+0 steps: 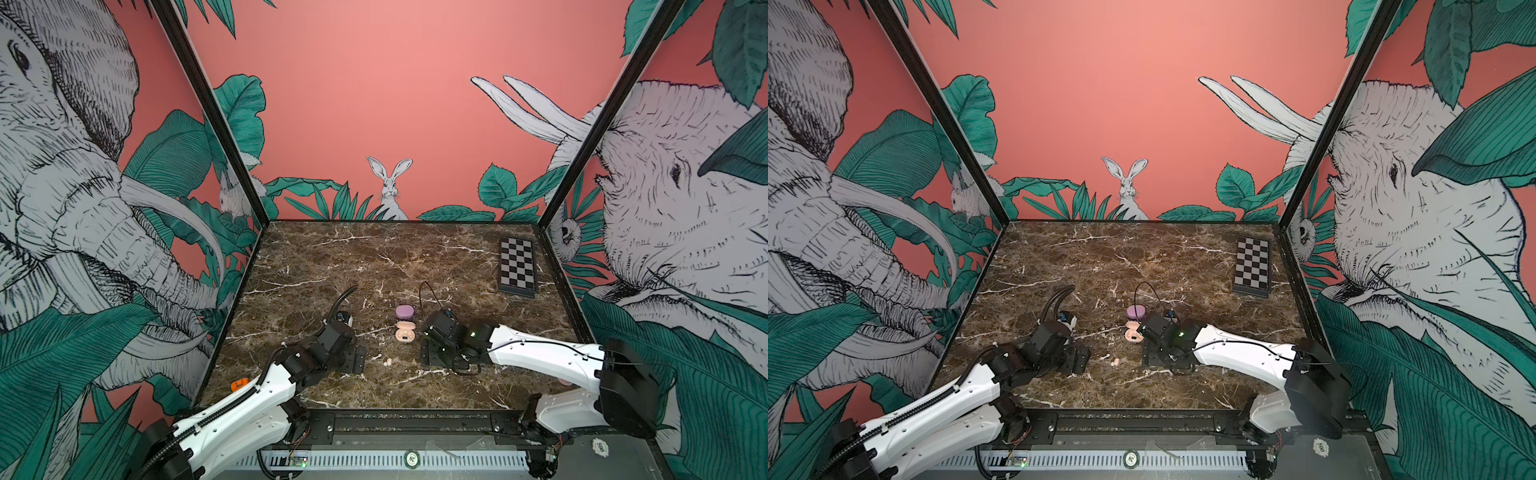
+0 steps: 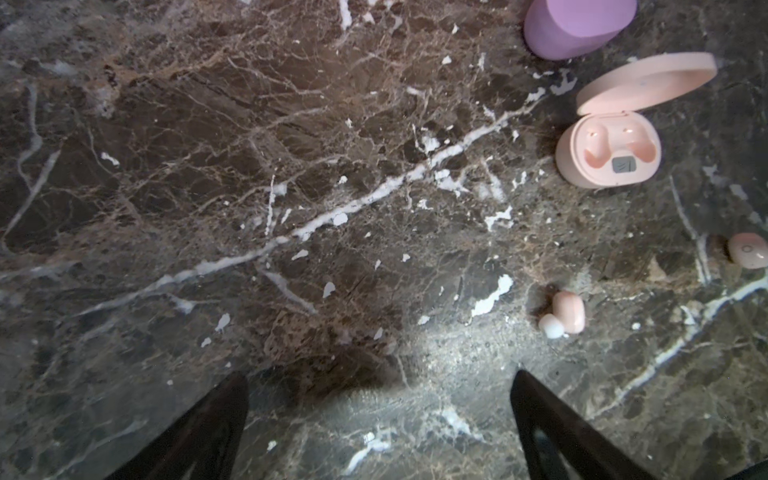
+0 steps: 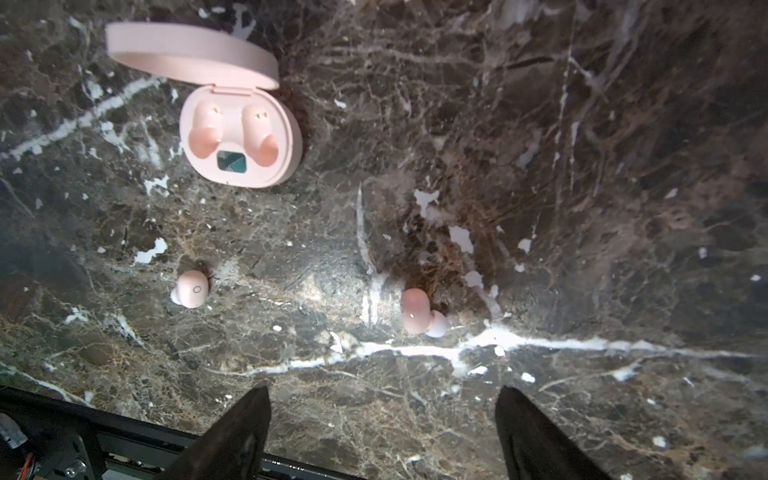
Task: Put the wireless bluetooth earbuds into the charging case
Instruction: 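Move the right gripper over a loose pink earbud while the left gripper lowers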
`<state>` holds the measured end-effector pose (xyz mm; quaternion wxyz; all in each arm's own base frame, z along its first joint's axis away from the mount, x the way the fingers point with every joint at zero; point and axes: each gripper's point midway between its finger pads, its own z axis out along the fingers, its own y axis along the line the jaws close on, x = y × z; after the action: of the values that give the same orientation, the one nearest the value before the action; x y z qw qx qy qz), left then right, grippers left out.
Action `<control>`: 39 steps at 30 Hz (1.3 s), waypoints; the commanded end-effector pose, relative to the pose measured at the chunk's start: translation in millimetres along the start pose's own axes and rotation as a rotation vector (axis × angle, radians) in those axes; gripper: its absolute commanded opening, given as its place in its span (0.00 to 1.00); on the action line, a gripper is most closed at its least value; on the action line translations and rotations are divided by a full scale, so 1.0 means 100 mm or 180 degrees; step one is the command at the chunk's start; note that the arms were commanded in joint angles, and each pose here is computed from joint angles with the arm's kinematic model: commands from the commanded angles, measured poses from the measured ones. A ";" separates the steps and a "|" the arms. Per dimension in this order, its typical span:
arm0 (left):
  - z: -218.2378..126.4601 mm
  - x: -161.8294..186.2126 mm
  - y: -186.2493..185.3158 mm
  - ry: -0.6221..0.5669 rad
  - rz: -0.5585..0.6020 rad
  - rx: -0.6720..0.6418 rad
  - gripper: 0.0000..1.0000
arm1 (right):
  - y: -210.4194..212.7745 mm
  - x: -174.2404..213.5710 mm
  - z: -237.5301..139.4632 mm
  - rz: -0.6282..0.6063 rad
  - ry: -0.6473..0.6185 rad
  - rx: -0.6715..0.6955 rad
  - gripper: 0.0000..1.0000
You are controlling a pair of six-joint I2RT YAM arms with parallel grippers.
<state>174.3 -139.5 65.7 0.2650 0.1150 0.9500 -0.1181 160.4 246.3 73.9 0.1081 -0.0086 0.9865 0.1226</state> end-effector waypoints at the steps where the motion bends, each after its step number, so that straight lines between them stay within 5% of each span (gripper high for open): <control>1: 0.00 -0.07 -0.11 -0.0134 0.0009 0.0195 0.99 | -0.01 -0.03 -0.03 -0.0032 -0.0041 0.0105 0.83; 39: 0.01 -0.10 -0.12 -0.0242 0.0083 0.0229 0.99 | 0.04 -0.13 0.21 -0.0206 0.0035 0.0316 0.80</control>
<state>179.7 -155.1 75.1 0.2928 0.1322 0.9339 -0.1566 174.8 257.3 62.0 0.1044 -0.0363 0.9908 0.0782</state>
